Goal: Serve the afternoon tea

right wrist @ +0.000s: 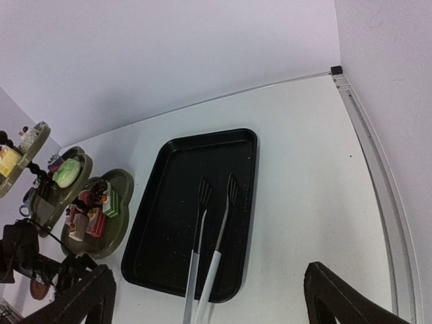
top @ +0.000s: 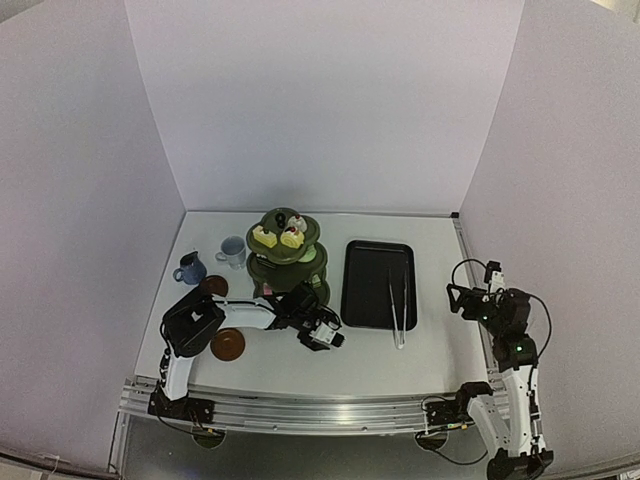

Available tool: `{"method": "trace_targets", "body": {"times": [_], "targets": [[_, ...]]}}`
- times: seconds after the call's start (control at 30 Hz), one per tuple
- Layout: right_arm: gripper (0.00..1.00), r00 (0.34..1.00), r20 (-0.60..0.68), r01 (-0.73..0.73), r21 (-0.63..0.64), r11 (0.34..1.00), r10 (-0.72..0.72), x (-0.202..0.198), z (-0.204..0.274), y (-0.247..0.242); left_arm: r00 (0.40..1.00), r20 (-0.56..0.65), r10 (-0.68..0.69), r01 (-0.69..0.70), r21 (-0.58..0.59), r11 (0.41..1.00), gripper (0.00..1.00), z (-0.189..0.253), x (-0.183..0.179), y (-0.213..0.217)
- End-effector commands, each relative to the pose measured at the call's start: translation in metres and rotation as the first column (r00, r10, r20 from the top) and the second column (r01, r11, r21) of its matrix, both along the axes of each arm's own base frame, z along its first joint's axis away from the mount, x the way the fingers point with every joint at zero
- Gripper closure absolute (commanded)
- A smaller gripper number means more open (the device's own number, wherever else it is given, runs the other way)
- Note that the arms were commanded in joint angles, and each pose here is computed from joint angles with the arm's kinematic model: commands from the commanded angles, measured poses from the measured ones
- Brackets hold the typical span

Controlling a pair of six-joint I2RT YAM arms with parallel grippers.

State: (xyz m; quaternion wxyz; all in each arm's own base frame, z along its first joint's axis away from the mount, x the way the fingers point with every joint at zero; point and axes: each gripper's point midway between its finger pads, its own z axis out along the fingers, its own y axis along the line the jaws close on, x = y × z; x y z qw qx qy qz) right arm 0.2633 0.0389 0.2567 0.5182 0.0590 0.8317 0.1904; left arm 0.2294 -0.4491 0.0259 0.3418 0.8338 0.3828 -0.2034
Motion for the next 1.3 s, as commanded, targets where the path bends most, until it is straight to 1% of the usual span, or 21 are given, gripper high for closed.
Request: {"method": "trace_targets", "body": {"times": [0.0, 0.07, 0.13, 0.17, 0.23, 0.3, 0.33, 0.4, 0.47, 0.53, 0.57, 0.63, 0.7, 0.83, 0.9, 0.93, 1.0, 1.1, 1.27], "targets": [[0.05, 0.999, -0.031, -0.026, 0.033, 0.999, 0.027, -0.008, 0.009, 0.007, 0.998, -0.033, 0.059, -0.056, 0.075, 0.996, 0.22, -0.023, 0.007, 0.005], [0.05, 0.998, -0.047, -0.038, 0.051, 0.998, 0.040, -0.007, 0.010, 0.009, 0.997, -0.050, 0.064, -0.061, 0.054, 0.997, 0.22, -0.012, 0.005, 0.002], [0.05, 0.996, -0.073, -0.054, 0.074, 0.996, 0.059, -0.005, 0.012, 0.013, 0.996, -0.059, 0.073, -0.072, 0.023, 0.997, 0.21, 0.011, 0.003, 0.004], [0.05, 0.993, -0.101, -0.058, 0.087, 0.994, 0.067, -0.004, 0.011, 0.015, 0.995, -0.062, 0.072, -0.072, 0.008, 0.997, 0.20, 0.026, 0.001, 0.009], [0.05, 0.988, -0.131, -0.070, 0.111, 0.991, 0.085, -0.001, 0.016, 0.019, 0.992, -0.110, 0.057, -0.057, 0.009, 0.998, 0.19, 0.053, -0.007, 0.027], [0.05, 0.985, -0.138, -0.082, 0.129, 0.988, 0.100, 0.000, 0.022, 0.022, 0.981, -0.182, 0.061, -0.061, 0.004, 0.998, 0.20, 0.092, -0.013, 0.052], [0.05, 0.986, -0.132, -0.085, 0.136, 0.987, 0.103, -0.001, 0.026, 0.023, 0.973, -0.222, 0.067, -0.062, 0.033, 0.998, 0.21, 0.101, -0.019, 0.069], [0.05, 0.987, -0.119, -0.090, 0.141, 0.986, 0.107, -0.002, 0.030, 0.024, 0.956, -0.276, 0.098, -0.072, 0.104, 0.992, 0.21, 0.125, -0.028, 0.119], [0.05, 0.988, -0.109, -0.098, 0.136, 0.986, 0.113, -0.005, 0.032, 0.025, 0.949, -0.280, 0.144, -0.092, 0.192, 0.977, 0.21, 0.135, -0.037, 0.164], [0.05, 0.988, -0.102, -0.106, 0.129, 0.986, 0.119, -0.007, 0.032, 0.025, 0.919, -0.314, 0.237, -0.136, 0.311, 0.941, 0.21, 0.135, -0.050, 0.218], [0.05, 0.988, -0.100, -0.105, 0.123, 0.987, 0.117, -0.007, 0.031, 0.025, 0.900, -0.319, 0.297, -0.169, 0.372, 0.913, 0.21, 0.133, -0.057, 0.245], [0.05, 0.990, -0.092, -0.100, 0.108, 0.989, 0.110, -0.008, 0.031, 0.023, 0.868, -0.277, 0.412, -0.253, 0.467, 0.847, 0.21, 0.121, -0.059, 0.291], [0.05, 0.991, -0.087, -0.094, 0.097, 0.991, 0.102, -0.008, 0.032, 0.021, 0.844, -0.228, 0.486, -0.306, 0.539, 0.785, 0.21, 0.106, -0.062, 0.334], [0.05, 0.990, -0.094, -0.098, 0.094, 0.991, 0.107, -0.005, 0.031, 0.021, 0.785, -0.151, 0.601, -0.397, 0.622, 0.675, 0.22, 0.076, -0.058, 0.393], [0.05, 0.989, -0.095, -0.108, 0.096, 0.990, 0.117, -0.004, 0.031, 0.023, 0.775, -0.098, 0.624, -0.433, 0.637, 0.638, 0.24, 0.059, -0.050, 0.406], [0.05, 0.988, -0.095, -0.110, 0.096, 0.989, 0.119, -0.004, 0.031, 0.023, 0.774, -0.083, 0.627, -0.445, 0.633, 0.633, 0.25, 0.051, -0.046, 0.408], [0.05, 0.989, -0.089, -0.109, 0.096, 0.989, 0.117, -0.004, 0.034, 0.023, 0.772, -0.061, 0.633, -0.476, 0.604, 0.639, 0.25, 0.041, -0.035, 0.405], [0.05, 0.990, -0.083, -0.103, 0.102, 0.990, 0.111, -0.005, 0.036, 0.023, 0.744, -0.063, 0.665, -0.507, 0.594, 0.624, 0.28, 0.029, -0.021, 0.401], [0.05, 0.991, -0.092, -0.088, 0.119, 0.989, 0.100, -0.007, 0.034, 0.022, 0.748, -0.050, 0.662, -0.506, 0.602, 0.617, 0.31, 0.004, -0.007, 0.395]]}}
